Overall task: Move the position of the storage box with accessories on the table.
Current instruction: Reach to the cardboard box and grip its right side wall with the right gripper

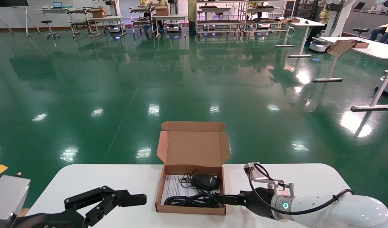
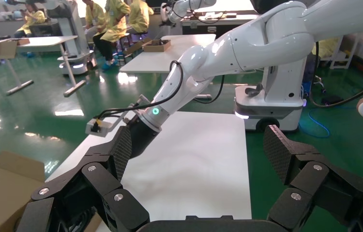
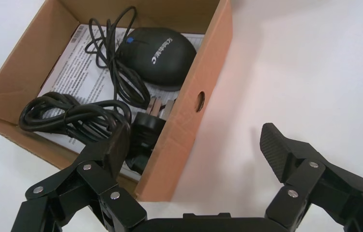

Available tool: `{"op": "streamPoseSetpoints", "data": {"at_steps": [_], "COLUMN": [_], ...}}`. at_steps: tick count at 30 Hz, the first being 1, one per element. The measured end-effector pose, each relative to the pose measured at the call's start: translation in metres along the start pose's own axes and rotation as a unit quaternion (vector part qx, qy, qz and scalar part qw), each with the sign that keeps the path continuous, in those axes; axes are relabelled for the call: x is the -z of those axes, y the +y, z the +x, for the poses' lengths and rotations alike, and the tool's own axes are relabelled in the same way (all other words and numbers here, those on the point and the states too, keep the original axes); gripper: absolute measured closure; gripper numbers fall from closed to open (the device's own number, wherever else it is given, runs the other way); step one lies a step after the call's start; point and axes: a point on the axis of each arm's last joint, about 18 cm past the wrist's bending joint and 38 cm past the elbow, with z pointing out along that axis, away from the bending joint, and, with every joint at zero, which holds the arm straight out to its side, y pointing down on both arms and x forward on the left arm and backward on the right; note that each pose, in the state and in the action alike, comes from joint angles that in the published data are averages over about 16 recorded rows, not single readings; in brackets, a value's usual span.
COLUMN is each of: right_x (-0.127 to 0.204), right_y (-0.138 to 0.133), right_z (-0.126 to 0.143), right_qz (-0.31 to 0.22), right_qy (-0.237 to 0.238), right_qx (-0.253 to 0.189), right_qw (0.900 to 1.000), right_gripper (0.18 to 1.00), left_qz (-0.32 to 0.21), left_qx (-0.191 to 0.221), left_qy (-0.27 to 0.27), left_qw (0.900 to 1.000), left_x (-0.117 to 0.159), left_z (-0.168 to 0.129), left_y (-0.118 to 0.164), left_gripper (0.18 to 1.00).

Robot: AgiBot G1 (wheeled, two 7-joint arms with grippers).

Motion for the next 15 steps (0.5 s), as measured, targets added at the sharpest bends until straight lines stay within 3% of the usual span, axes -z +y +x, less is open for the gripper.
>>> {"op": "streamPoseSetpoints", "data": {"at_steps": [8,15], "right_x": [-0.0003,-0.0004], "right_y": [0.0007,0.0016], "right_z": [0.0013,-0.0005], "right_qz": [0.004,0.003], "right_qy": [0.002,-0.004], "right_qx": [0.004,0.005], "right_qw": [1.000,1.000], "right_gripper": [0.211,0.285], "left_qz": [0.000,0.000], "left_qx": [0.000,0.000], "left_qy": [0.000,0.000], "left_qw": [1.0000,1.0000], "left_x": [0.0000,0.0000], "left_z": [0.0000,0.0000], "left_y": [0.0000,0.0000], "left_gripper": [0.184,0.184]}}
